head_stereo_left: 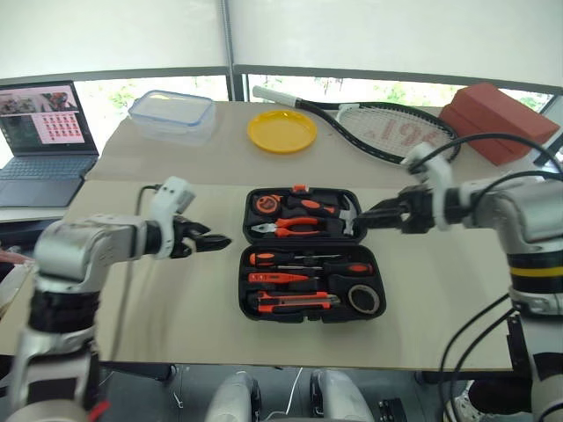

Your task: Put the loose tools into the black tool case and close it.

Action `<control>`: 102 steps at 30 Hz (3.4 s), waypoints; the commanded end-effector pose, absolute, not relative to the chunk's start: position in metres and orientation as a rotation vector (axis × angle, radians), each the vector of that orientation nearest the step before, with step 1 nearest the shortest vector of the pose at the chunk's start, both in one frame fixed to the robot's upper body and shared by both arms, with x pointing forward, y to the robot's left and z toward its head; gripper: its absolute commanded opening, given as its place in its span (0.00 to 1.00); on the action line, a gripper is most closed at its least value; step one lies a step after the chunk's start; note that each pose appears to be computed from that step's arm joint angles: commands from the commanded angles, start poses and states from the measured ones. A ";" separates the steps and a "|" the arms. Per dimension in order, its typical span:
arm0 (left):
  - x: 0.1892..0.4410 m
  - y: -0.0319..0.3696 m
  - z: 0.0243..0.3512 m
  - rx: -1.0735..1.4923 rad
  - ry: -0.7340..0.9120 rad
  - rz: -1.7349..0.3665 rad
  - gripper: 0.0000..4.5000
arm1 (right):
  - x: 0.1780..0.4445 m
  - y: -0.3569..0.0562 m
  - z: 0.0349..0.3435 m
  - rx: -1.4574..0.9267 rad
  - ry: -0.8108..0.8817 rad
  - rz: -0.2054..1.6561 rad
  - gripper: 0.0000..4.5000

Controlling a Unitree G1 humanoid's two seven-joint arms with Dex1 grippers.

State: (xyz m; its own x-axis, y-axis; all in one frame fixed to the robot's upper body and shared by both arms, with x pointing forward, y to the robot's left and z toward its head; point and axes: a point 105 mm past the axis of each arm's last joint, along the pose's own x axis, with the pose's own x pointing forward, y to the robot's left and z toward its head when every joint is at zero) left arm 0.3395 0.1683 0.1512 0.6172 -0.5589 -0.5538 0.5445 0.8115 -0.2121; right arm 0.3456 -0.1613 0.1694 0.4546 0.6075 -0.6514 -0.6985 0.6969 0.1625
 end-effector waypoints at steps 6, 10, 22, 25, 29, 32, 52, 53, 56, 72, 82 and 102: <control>0.374 0.174 0.159 -0.062 0.592 -0.411 1.00 | 0.391 -0.174 0.164 -0.204 0.758 0.555 0.99; 0.378 0.164 0.160 -0.098 0.583 -0.421 1.00 | 0.398 -0.177 0.161 -0.223 0.765 0.520 0.99; 0.368 0.145 0.148 -0.124 0.680 -0.480 1.00 | 0.392 -0.197 0.152 -0.177 0.848 0.454 0.99; 0.371 0.149 0.142 -0.116 0.689 -0.445 1.00 | 0.390 -0.196 0.147 -0.160 0.864 0.451 0.99; 0.374 0.147 0.135 -0.116 0.690 -0.432 1.00 | 0.391 -0.194 0.140 -0.135 0.875 0.438 0.75; 0.379 0.150 0.131 -0.125 0.670 -0.387 1.00 | 0.393 -0.195 0.136 -0.109 0.883 0.416 0.54; 0.382 0.144 0.139 -0.337 0.481 -0.459 0.02 | 0.403 -0.174 0.151 0.062 0.734 0.494 0.00; 0.382 0.145 0.145 -0.350 0.431 -0.472 0.02 | 0.404 -0.174 0.155 0.070 0.703 0.503 0.00; 0.380 0.147 0.159 -0.331 0.308 -0.523 0.02 | 0.402 -0.173 0.172 -0.044 0.541 0.574 0.00; 0.310 0.141 0.137 0.926 -0.341 -0.890 0.00 | 0.344 -0.194 0.137 -0.952 -0.005 0.774 0.23; 0.284 0.171 0.115 0.980 -0.309 -0.933 0.57 | 0.336 -0.232 0.125 -1.105 -0.063 0.699 0.99; 0.352 0.160 0.119 0.535 0.096 -0.973 0.00 | 0.209 -0.212 0.080 -0.703 0.461 1.156 0.02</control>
